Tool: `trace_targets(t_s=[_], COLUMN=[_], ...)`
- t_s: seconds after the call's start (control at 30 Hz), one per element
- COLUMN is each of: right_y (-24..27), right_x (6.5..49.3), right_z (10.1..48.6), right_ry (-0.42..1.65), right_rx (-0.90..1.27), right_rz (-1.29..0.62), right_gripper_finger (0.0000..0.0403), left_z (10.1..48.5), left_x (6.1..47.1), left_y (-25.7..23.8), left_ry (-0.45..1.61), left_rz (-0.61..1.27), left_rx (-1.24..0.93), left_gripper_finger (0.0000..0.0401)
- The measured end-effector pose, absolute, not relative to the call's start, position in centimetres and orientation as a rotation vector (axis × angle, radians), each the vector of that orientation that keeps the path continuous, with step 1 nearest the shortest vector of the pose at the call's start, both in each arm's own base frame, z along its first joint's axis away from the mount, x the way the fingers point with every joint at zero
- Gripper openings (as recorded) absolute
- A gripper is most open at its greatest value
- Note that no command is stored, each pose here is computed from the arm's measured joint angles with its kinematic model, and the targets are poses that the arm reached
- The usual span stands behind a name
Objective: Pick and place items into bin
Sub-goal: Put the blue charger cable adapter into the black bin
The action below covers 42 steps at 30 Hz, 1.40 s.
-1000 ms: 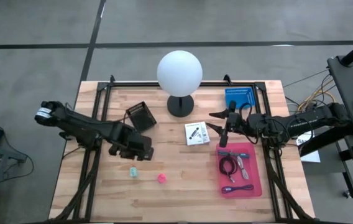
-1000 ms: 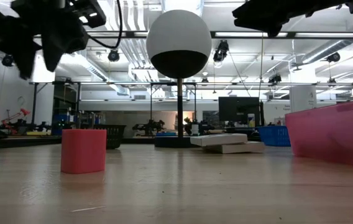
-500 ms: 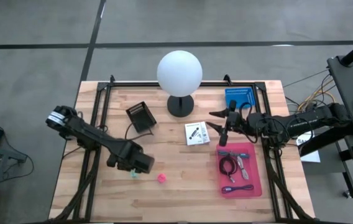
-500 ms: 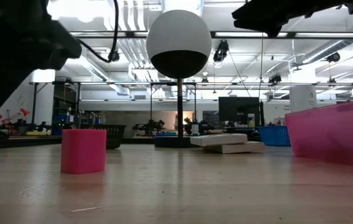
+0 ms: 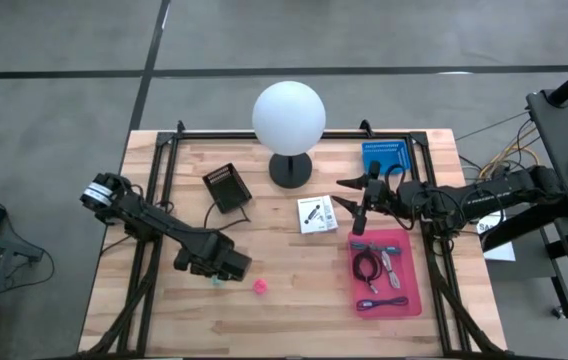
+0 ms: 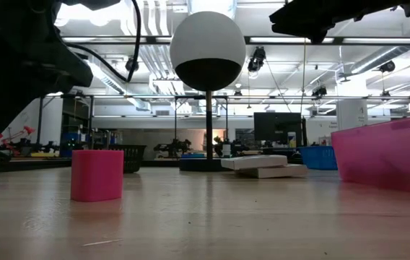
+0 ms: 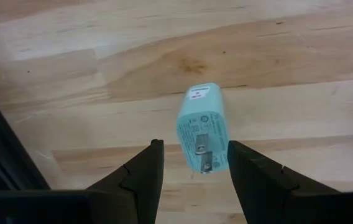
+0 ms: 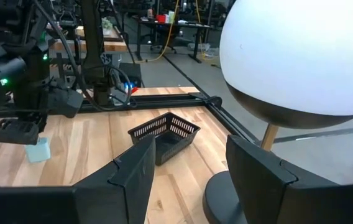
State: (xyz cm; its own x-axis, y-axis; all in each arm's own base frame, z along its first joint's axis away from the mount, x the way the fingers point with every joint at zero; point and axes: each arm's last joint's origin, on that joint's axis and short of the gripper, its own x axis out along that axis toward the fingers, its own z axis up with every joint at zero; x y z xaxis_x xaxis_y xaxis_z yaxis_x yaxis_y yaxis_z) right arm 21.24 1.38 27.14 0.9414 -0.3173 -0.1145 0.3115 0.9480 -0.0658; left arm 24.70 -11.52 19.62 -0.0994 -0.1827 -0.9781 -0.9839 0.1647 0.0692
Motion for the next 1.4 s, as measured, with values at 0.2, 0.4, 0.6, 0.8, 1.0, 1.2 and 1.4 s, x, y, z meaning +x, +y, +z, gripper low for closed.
trace_targets(t_s=[0.2, 0.4, 0.6, 0.8, 1.0, 1.2, 1.4], right_y=[1.4, 1.4, 1.4, 1.4, 1.4, 1.4, 1.4], right_x=[21.2, 21.2, 21.2, 21.2, 21.2, 21.2, 21.2], right_z=[27.1, 27.1, 27.1, 27.1, 27.1, 27.1, 27.1], right_ry=[0.125, 0.128, 0.128, 0.128, 0.129, 0.129, 0.129], right_rx=[-0.051, -0.066, -0.066, -0.066, -0.070, -0.070, -0.070], right_rz=[-0.321, -0.319, -0.319, -0.319, -0.319, -0.319, -0.319], right_gripper_finger=[0.0185, 0.0185, 0.0185, 0.0185, 0.0185, 0.0185, 0.0185], left_z=[19.5, 19.0, 18.0, 17.8, 17.8, 17.3, 15.8], left_x=[24.8, 24.7, 24.6, 24.8, 24.7, 24.5, 24.4], left_y=[-11.6, -11.5, -11.5, -11.6, -11.6, -11.5, -11.5], left_ry=[1.472, 1.471, 1.458, 1.446, 1.471, 1.477, 1.471], left_rz=[1.041, 1.037, 1.012, 0.985, 0.920, 0.921, 0.839], left_rx=[-1.194, -1.187, -1.204, -1.219, -1.165, -1.162, -1.218], left_gripper_finger=[0.0162, 0.0162, 0.0162, 0.0162, 0.0162, 0.0162, 0.0145])
